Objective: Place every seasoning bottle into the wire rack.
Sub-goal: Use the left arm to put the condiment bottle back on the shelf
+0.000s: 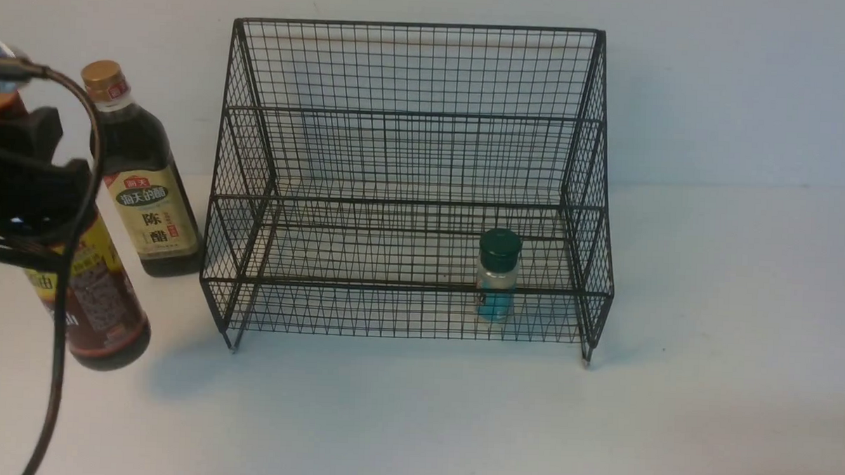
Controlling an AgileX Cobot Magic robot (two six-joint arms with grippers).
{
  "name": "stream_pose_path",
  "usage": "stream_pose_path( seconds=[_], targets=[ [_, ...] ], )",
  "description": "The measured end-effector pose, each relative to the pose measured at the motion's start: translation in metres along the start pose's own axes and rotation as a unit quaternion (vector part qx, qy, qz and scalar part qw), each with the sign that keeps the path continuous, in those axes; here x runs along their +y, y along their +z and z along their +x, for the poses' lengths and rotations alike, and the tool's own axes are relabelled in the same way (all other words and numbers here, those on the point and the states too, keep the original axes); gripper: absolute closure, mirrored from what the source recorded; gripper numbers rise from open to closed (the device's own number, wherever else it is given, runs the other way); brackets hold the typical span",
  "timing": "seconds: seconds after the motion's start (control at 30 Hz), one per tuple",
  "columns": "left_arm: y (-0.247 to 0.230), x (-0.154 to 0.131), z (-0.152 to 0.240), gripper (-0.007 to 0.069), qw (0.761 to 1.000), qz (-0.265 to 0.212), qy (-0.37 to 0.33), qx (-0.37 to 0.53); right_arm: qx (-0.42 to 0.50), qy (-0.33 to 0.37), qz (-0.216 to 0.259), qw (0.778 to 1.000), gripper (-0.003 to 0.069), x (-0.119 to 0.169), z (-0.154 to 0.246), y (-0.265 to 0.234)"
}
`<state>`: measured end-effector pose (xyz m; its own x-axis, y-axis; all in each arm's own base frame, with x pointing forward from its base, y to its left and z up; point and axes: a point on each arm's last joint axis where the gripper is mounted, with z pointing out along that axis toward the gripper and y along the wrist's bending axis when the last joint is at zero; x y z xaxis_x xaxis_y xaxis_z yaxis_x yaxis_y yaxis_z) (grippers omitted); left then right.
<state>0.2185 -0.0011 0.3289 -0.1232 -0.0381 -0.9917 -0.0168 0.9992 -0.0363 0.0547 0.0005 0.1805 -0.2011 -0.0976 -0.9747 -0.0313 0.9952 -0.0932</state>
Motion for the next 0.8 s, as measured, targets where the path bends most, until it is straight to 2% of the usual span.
stream_pose_path(
  seconds=[0.27,0.4,0.6,0.8],
  targets=[
    [-0.011,-0.01,-0.05,0.0358,0.998,0.032,-0.048,-0.018,0.0,0.008,0.0,1.0,0.067,0.0,0.0,0.0],
    [-0.012,-0.029,-0.056,0.0358,0.996,0.075,-0.047,-0.022,0.0,0.01,0.0,1.0,0.067,0.0,0.0,0.0],
    [0.008,-0.06,-0.057,0.0358,0.99,0.129,-0.048,-0.023,0.0,0.01,0.0,1.0,0.067,0.0,0.0,0.0],
    [0.044,-0.087,-0.073,0.0358,0.987,0.156,-0.045,-0.02,0.0,0.01,0.0,1.0,0.067,0.0,0.0,0.0]
  ],
)
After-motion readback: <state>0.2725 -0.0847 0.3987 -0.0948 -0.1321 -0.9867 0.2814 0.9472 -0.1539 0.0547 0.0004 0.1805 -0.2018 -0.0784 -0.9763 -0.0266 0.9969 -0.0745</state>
